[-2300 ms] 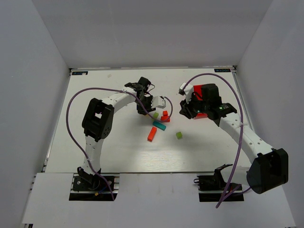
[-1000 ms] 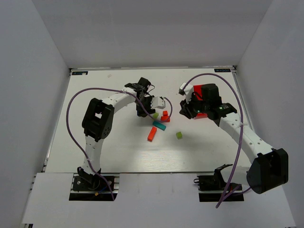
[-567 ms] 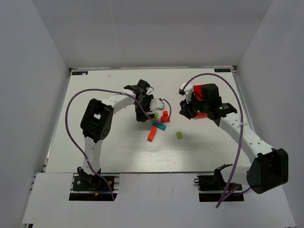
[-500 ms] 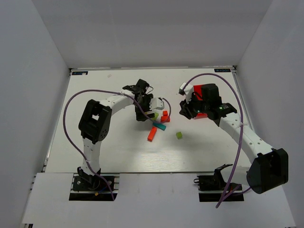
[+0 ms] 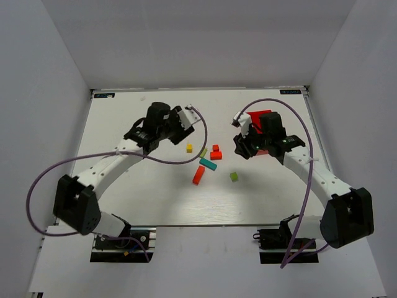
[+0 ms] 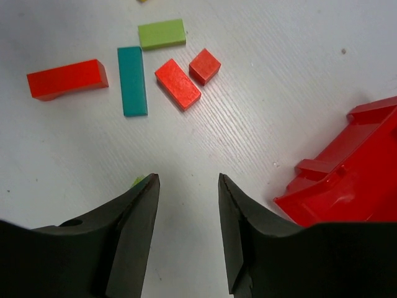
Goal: Build the wood block tower
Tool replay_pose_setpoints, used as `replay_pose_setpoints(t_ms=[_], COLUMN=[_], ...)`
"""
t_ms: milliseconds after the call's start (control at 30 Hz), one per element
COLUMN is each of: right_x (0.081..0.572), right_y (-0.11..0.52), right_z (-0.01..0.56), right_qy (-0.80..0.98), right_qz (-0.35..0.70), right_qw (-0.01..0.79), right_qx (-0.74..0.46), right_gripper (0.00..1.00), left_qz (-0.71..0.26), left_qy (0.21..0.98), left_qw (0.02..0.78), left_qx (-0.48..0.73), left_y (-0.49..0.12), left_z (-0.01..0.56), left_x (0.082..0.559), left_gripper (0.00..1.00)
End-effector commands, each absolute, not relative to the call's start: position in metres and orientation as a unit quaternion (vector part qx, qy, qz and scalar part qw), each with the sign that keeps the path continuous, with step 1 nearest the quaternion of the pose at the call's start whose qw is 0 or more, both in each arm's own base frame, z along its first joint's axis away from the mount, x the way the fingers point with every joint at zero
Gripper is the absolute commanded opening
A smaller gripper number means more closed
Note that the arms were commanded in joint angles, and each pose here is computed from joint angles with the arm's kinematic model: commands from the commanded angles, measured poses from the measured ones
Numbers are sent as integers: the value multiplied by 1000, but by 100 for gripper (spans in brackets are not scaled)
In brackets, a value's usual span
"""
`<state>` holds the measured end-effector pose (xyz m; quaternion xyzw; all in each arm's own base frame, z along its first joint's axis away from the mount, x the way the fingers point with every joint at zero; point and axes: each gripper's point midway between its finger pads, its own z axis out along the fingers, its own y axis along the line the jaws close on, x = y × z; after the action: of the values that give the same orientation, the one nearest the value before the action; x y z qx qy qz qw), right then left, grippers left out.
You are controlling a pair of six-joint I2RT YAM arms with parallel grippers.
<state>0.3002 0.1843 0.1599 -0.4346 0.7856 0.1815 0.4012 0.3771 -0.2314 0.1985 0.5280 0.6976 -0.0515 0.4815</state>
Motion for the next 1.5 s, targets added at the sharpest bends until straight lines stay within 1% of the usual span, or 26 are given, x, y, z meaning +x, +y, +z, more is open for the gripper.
replay_pose_setpoints(t_ms=[0,33,67,100,167,200,267,300,333,367,400,433,600,767,1000,1067,1100,1133,1200,1233,1267,1300,1367,1400,1433,1467], right_x=[305,304,307,307,308,308,313,316,316,317,316,315,319,314,318,320,320,320,327,329,335,335,340,344,348,342], right_y=[185,187,187,189,190,194,194,191,193,195,194,196,197,205,244,255,258,262,270,272,278,282,289,292,293,300], right_z=[140,132,126,120,115,110,110,106,105,104,101,97,86,85,114,118,118,119,121,118,127,123,128,128,131,132], right_qy=[805,812,819,822,829,830,840,848,851,853,854,855,862,857,786,775,770,763,758,759,752,739,719,694,679,658], right_qz=[173,172,165,161,152,146,135,120,118,115,113,112,86,98,138,146,151,154,157,157,159,161,158,146,141,161], right_qw=[372,356,348,339,334,330,333,330,330,330,328,323,314,312,371,370,368,369,370,366,377,373,383,392,401,400], right_qx=[-429,-429,-426,-428,-423,-426,-406,-397,-392,-388,-387,-390,-388,-398,-474,-491,-499,-508,-514,-515,-516,-537,-558,-586,-598,-617], right_gripper=[49,48,48,48,48,48,48,48,48,48,48,48,49,49,49,42,37,17,2,0,3,11,29,33,34,34], left_qz=[-119,-127,-168,-187,-199,-207,-216,-199,-193,-193,-174,-174,-197,-204,-206,-199,-199,-200,-197,-193,-194,-194,-192,-192,-193,-189], left_qy=[718,740,758,762,781,782,779,780,782,771,776,776,763,768,765,772,772,769,769,770,767,767,766,766,763,765], left_qw=[600,600,588,585,561,557,561,569,571,587,591,591,598,588,592,586,586,590,591,592,596,596,597,597,601,598], left_qx=[332,278,225,206,186,188,178,165,160,153,139,139,145,149,148,146,146,146,143,139,139,139,142,142,141,146], left_y=[-227,-217,-218,-212,-204,-207,-197,-188,-182,-177,-168,-167,-171,-175,-174,-172,-172,-171,-170,-168,-167,-167,-166,-166,-165,-164], left_z=[278,284,288,293,275,270,262,260,256,268,265,263,269,264,267,260,260,263,263,263,266,266,265,265,268,263], left_x=[371,367,357,346,328,317,300,300,297,293,294,291,284,283,282,282,282,281,281,282,281,281,279,279,278,278], left_gripper=[61,48,32,26,21,21,30,44,49,51,58,60,62,65,65,65,65,65,65,65,65,65,66,66,66,66])
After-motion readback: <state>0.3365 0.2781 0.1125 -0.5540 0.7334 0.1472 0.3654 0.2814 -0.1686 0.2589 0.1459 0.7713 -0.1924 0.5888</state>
